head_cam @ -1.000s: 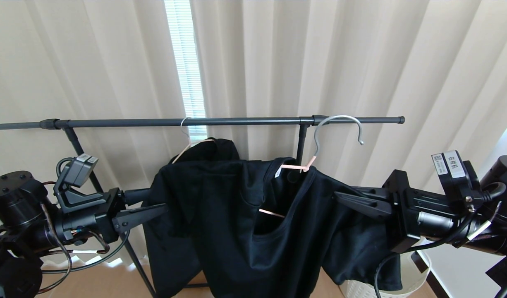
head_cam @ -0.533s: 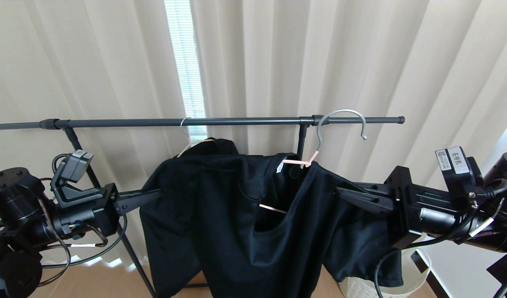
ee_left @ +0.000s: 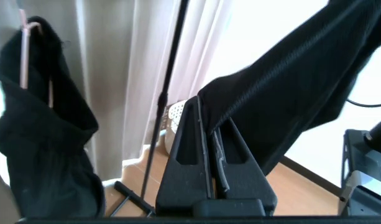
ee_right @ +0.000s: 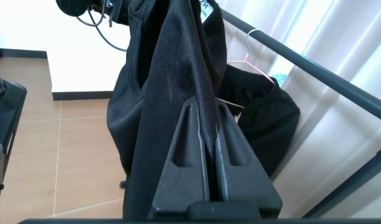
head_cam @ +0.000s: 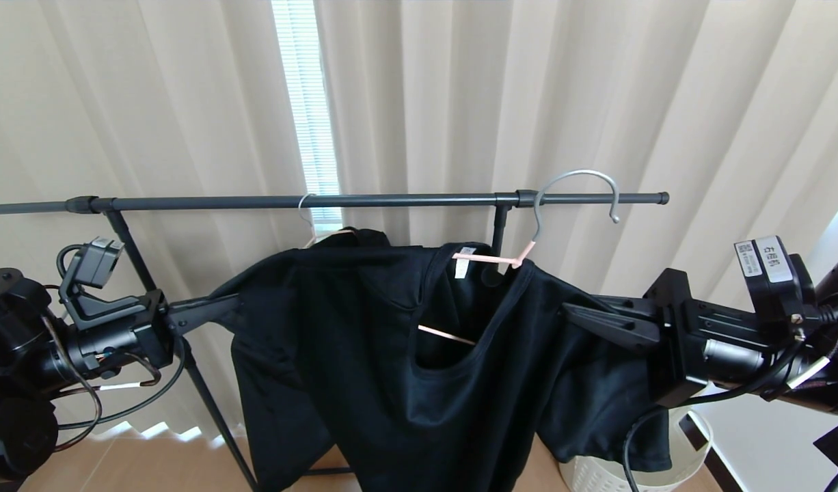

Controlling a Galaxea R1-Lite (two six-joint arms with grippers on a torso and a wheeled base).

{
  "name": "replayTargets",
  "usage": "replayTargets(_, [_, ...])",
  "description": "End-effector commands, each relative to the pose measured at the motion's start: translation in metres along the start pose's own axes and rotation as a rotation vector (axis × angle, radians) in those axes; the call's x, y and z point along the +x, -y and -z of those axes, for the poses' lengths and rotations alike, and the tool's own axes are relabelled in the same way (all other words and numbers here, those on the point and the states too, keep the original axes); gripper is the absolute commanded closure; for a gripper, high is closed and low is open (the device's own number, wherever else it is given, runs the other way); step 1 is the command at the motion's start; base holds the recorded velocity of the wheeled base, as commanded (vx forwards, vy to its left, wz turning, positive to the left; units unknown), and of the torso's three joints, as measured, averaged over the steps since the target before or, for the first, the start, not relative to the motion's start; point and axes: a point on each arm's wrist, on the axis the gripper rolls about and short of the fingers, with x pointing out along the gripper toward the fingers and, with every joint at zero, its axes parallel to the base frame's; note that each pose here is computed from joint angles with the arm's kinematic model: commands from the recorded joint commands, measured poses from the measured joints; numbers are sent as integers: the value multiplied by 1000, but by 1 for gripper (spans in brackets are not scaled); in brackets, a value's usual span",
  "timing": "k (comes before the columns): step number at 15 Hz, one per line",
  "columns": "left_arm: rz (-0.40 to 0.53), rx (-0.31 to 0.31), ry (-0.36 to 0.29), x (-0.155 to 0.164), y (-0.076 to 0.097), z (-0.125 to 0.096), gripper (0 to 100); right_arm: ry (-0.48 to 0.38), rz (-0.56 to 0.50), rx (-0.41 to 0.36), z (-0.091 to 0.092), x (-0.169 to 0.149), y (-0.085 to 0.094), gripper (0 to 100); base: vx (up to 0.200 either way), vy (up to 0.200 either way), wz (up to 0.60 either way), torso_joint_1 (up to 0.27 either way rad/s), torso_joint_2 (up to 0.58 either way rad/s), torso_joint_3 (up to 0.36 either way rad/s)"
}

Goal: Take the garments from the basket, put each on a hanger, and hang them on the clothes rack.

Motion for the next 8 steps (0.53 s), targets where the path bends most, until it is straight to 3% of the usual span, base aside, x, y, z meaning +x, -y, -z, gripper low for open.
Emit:
replayTargets(1, [-27,9,9,-6,-8,-2,100,7,7,-3,-3,-2,0,100,0,0,0,0,0,0])
replayTargets(8, [-45,-15,3,-7,-20,6,100,22,19,-4,-10,-7,0,100,0,0,0,0,0,0])
